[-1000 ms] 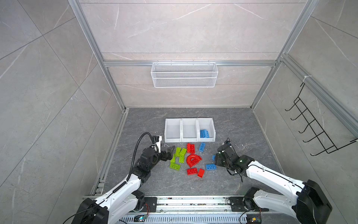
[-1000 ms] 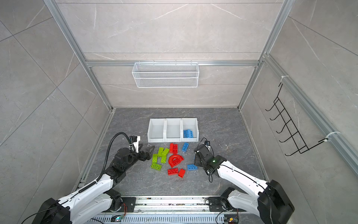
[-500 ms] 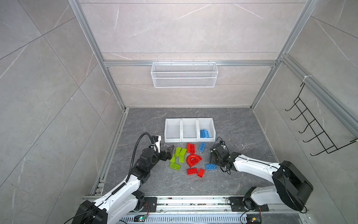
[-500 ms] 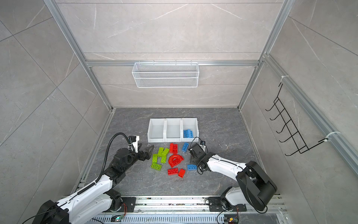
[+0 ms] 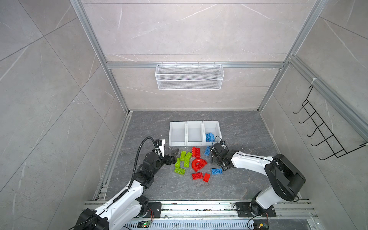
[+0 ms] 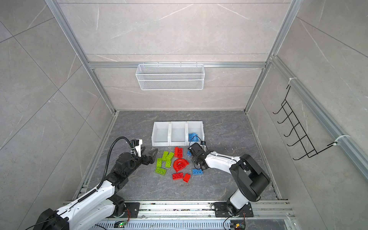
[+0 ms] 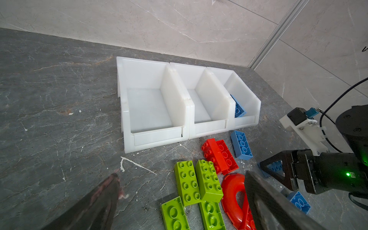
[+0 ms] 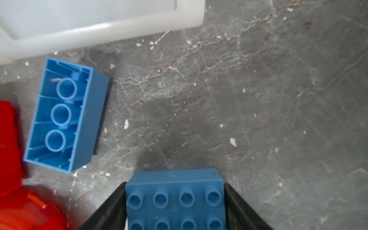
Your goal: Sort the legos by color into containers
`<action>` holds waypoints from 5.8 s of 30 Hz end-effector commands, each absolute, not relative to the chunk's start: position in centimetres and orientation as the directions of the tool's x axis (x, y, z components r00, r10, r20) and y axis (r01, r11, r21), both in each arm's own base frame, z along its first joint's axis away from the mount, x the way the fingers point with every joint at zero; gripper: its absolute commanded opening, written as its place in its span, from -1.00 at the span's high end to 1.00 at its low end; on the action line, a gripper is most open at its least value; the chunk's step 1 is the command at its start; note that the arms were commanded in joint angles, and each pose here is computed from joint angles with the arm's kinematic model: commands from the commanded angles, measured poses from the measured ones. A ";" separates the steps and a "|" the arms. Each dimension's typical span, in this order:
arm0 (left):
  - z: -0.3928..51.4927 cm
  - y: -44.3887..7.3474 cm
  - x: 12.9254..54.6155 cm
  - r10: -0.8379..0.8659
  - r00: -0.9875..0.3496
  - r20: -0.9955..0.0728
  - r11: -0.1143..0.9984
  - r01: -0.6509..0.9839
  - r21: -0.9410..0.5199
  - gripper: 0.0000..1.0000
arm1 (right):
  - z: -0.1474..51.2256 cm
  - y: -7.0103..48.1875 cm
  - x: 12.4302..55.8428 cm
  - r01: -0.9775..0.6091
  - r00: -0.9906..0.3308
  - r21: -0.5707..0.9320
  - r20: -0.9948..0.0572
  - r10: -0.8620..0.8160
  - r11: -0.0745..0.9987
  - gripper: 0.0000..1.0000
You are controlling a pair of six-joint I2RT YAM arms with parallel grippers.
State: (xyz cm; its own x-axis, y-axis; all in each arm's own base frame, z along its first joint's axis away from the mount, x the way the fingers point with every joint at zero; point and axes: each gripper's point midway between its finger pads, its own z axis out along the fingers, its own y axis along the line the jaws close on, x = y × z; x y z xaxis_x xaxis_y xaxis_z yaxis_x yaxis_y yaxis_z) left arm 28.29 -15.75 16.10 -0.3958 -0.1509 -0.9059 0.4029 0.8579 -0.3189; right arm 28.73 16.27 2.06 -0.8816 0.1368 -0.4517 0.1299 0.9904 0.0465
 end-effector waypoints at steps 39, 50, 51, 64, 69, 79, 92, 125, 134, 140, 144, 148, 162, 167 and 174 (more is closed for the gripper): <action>16.8 -15.7 28.6 -0.140 -0.367 -0.920 0.863 0.410 -0.295 -0.99 | 10.1 18.0 31.5 -0.037 -0.812 0.047 -0.583 -0.003 0.998 -0.11; 16.8 -15.7 28.7 -0.138 -0.367 -0.920 0.866 0.405 -0.292 -0.99 | 14.9 19.0 40.3 -0.095 -0.765 0.112 -0.644 -0.001 0.989 -0.06; 16.8 -15.6 28.7 -0.140 -0.365 -0.920 0.867 0.404 -0.293 -0.99 | 15.0 18.8 41.1 -0.094 -0.764 0.111 -0.645 0.000 0.989 -0.06; 16.9 -15.8 28.7 -0.140 -0.366 -0.920 0.863 0.410 -0.294 -0.99 | 12.0 18.8 46.7 -0.077 -0.775 0.065 -0.632 -0.018 0.995 -0.08; 16.9 -15.8 28.7 -0.139 -0.367 -0.920 0.863 0.410 -0.294 -0.99 | 10.3 19.3 47.7 -0.083 -0.794 0.051 -0.606 -0.035 0.995 -0.10; 17.0 -15.7 28.7 -0.140 -0.366 -0.920 0.864 0.408 -0.294 -0.99 | 9.6 19.1 48.3 -0.075 -0.798 0.044 -0.602 -0.033 0.996 -0.22; 17.0 -15.6 28.7 -0.146 -0.366 -0.919 0.867 0.400 -0.297 -0.99 | 12.7 19.4 47.1 -0.085 -0.794 0.094 -0.608 -0.010 0.992 -0.66; 16.6 -16.6 28.7 -0.158 -0.395 -0.905 0.839 0.430 -0.334 -0.99 | 7.0 19.7 22.9 -0.106 -0.855 0.042 -0.514 -0.069 0.993 -0.59; 16.8 -16.6 28.8 -0.164 -0.394 -0.904 0.839 0.427 -0.338 -0.99 | 5.5 18.8 22.9 -0.058 -0.858 0.008 -0.512 -0.045 0.998 -0.65; 17.1 -16.4 28.7 -0.168 -0.386 -0.907 0.842 0.423 -0.336 -0.99 | 3.3 19.3 22.6 -0.057 -0.882 0.009 -0.469 -0.046 0.998 -0.66; 17.1 -16.3 28.7 -0.168 -0.385 -0.907 0.844 0.419 -0.334 -0.99 | 2.5 18.9 22.4 -0.044 -0.888 -0.013 -0.457 -0.045 0.999 -0.66; 17.1 -16.3 28.7 -0.170 -0.385 -0.907 0.843 0.419 -0.336 -0.99 | 1.9 18.6 22.2 -0.035 -0.890 -0.016 -0.455 -0.038 0.999 -0.63; 16.9 -16.2 28.7 -0.173 -0.388 -0.905 0.846 0.411 -0.338 -0.99 | 1.8 18.2 22.2 -0.031 -0.885 -0.025 -0.463 -0.039 0.999 -0.40; 16.7 -16.1 28.9 -0.167 -0.390 -0.906 0.855 0.401 -0.330 -0.99 | 2.7 18.3 22.6 -0.042 -0.867 -0.014 -0.497 -0.043 0.999 -0.22; 16.7 -16.4 28.9 -0.181 -0.406 -0.896 0.844 0.403 -0.353 -0.99 | 6.1 20.0 23.7 -0.087 -0.810 0.096 -0.586 -0.014 0.992 -0.10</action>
